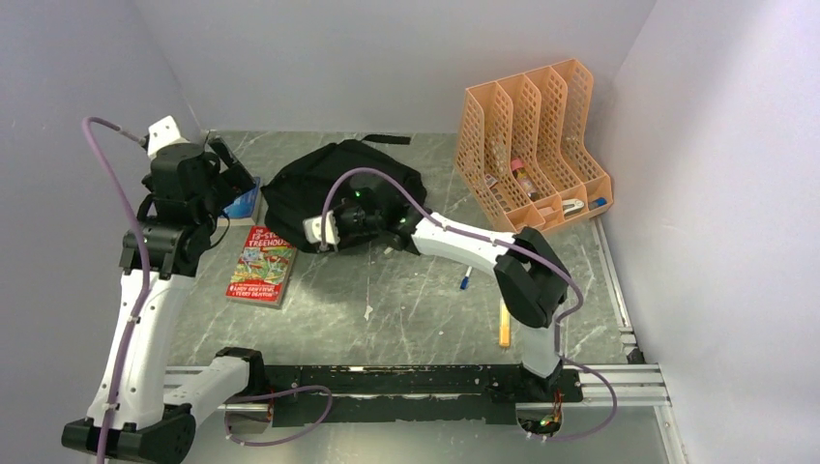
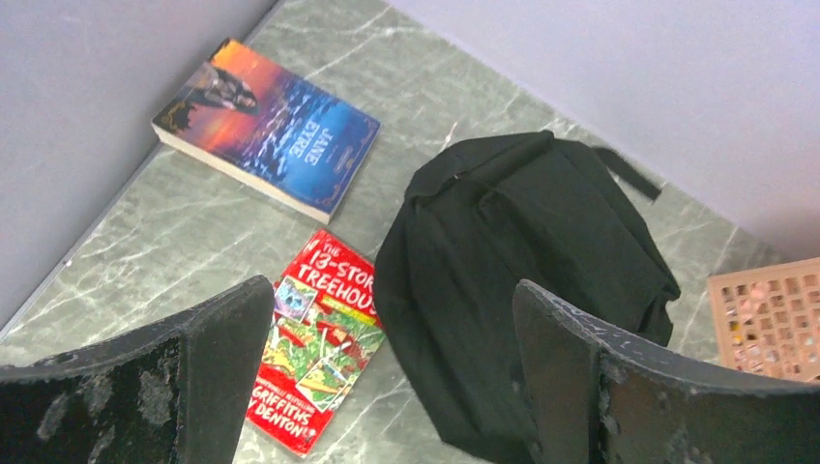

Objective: Pack the student bag
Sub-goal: Move the student bag to the center of the board.

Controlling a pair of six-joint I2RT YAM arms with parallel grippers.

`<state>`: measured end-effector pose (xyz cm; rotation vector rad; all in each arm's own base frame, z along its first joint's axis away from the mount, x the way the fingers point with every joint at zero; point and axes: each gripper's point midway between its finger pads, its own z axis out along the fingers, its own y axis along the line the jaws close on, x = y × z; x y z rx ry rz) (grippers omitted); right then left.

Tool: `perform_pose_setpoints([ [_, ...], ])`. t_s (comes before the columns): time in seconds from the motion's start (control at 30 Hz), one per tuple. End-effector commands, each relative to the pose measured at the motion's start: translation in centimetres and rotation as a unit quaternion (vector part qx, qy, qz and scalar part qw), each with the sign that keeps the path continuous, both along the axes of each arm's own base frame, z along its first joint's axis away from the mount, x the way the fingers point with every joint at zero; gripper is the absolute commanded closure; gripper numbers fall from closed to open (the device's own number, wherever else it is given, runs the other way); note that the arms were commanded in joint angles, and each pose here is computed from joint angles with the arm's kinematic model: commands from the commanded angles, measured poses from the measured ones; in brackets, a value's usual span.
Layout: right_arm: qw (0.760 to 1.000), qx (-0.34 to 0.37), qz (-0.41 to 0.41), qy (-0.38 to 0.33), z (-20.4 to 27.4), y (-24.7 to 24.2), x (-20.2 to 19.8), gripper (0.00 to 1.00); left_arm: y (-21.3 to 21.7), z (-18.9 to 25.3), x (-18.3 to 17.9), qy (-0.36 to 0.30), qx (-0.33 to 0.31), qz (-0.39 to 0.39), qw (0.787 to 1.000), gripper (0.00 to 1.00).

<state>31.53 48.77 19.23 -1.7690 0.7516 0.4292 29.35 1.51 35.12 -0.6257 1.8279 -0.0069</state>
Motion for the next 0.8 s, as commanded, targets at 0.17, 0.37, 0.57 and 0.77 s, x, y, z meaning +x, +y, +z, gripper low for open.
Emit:
perform_pose_setpoints([
  [0.17,0.998,0.032,0.043,-0.024,4.4,-3.5,-8.5,1.00,-0.5,-6.7,0.2,0.084,0.003,-0.015,0.996,0.03],
  [0.37,1.000,-0.014,-0.007,0.005,-0.3,-8.2,-11.1,1.00,-0.5,-10.2,-0.6,0.124,0.003,-0.015,0.992,0.02],
  [0.57,0.997,-0.039,-0.035,0.052,-4.2,-11.7,-12.9,0.93,-1.3,-13.6,-1.2,0.157,-0.013,-0.031,0.987,0.03],
  [0.77,0.983,-0.034,-0.087,0.159,-5.7,-12.5,-13.8,0.71,-3.7,-16.8,-0.4,0.178,-0.047,-0.083,0.979,0.03],
])
